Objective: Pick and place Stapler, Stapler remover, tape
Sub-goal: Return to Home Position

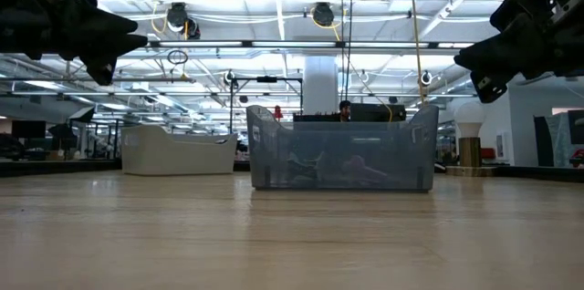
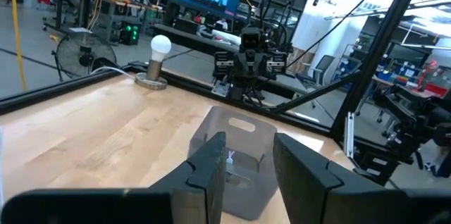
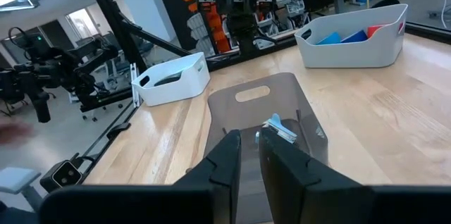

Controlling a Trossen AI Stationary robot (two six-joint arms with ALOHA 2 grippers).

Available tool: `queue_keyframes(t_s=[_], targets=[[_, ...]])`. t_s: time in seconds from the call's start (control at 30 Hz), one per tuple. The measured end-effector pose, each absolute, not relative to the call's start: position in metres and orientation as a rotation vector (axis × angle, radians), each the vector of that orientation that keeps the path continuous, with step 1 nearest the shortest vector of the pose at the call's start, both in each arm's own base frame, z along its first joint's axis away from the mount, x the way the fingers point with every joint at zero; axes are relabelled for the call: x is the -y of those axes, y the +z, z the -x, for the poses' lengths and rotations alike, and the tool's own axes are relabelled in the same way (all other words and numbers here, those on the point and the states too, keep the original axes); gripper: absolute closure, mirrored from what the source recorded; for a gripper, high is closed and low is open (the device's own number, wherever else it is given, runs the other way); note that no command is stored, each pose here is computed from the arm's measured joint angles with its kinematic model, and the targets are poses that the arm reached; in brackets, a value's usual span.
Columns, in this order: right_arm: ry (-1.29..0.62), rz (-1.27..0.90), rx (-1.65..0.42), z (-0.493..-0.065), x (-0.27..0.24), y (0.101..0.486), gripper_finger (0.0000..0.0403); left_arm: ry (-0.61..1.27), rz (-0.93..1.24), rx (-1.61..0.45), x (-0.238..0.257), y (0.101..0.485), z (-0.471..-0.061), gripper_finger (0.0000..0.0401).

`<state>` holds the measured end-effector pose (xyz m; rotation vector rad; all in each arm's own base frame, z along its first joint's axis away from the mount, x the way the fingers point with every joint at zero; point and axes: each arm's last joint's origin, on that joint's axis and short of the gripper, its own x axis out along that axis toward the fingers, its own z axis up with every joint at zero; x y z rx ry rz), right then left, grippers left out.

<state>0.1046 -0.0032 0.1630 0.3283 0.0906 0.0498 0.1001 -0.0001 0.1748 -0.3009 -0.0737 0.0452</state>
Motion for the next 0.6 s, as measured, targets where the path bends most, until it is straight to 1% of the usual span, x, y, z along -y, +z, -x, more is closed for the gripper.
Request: queue_keyframes(t_s=[0.6], targets=[[0.050,-0.329,-0.098,-0.1045,0.0031,0.1622,0.0355,0.046,0.296,0.074,0.0001,0.1749,-0.1001,0.0283]])
